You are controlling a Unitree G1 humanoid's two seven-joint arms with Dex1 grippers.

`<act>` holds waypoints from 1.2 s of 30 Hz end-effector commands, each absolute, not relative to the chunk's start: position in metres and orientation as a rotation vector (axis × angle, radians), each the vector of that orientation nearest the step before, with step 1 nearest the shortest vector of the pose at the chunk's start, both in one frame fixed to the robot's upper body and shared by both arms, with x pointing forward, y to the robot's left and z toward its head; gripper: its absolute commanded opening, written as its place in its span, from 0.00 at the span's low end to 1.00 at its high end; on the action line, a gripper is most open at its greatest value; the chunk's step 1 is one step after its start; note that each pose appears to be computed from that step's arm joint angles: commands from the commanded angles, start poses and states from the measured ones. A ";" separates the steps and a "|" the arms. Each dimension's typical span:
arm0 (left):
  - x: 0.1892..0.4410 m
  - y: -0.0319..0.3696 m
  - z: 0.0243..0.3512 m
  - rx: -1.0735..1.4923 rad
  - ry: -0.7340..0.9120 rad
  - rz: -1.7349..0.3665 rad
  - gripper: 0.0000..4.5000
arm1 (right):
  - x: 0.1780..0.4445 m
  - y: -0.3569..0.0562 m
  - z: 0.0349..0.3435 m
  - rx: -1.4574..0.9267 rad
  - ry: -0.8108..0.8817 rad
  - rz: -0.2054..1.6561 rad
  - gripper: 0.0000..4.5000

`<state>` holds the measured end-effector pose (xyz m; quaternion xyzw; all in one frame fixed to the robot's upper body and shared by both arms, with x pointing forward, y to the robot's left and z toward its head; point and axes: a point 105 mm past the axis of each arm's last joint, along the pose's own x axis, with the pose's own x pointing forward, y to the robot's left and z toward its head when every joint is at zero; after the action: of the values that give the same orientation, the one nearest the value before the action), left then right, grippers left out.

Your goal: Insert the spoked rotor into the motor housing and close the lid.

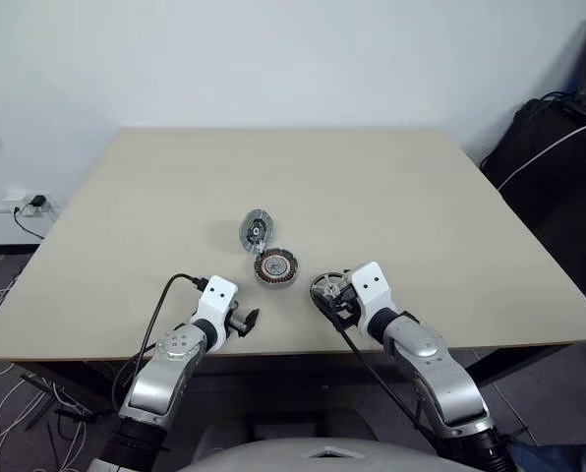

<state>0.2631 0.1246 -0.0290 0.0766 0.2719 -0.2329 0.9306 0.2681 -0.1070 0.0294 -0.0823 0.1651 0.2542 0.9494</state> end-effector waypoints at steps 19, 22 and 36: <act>0.257 0.112 -0.005 0.092 0.479 -0.476 0.17 | 0.276 -0.106 0.042 -0.164 0.274 0.508 1.00; 0.272 0.099 0.015 0.109 0.392 -0.499 0.17 | 0.276 -0.105 0.042 -0.163 0.274 0.510 1.00; 0.322 0.049 0.030 0.085 0.293 -0.574 0.17 | 0.278 -0.104 0.045 -0.165 0.262 0.511 1.00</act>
<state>0.3125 0.0546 0.0185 0.0399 0.1710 -0.2819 0.9432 0.2714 -0.1067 0.0305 -0.0796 0.1601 0.2500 0.9516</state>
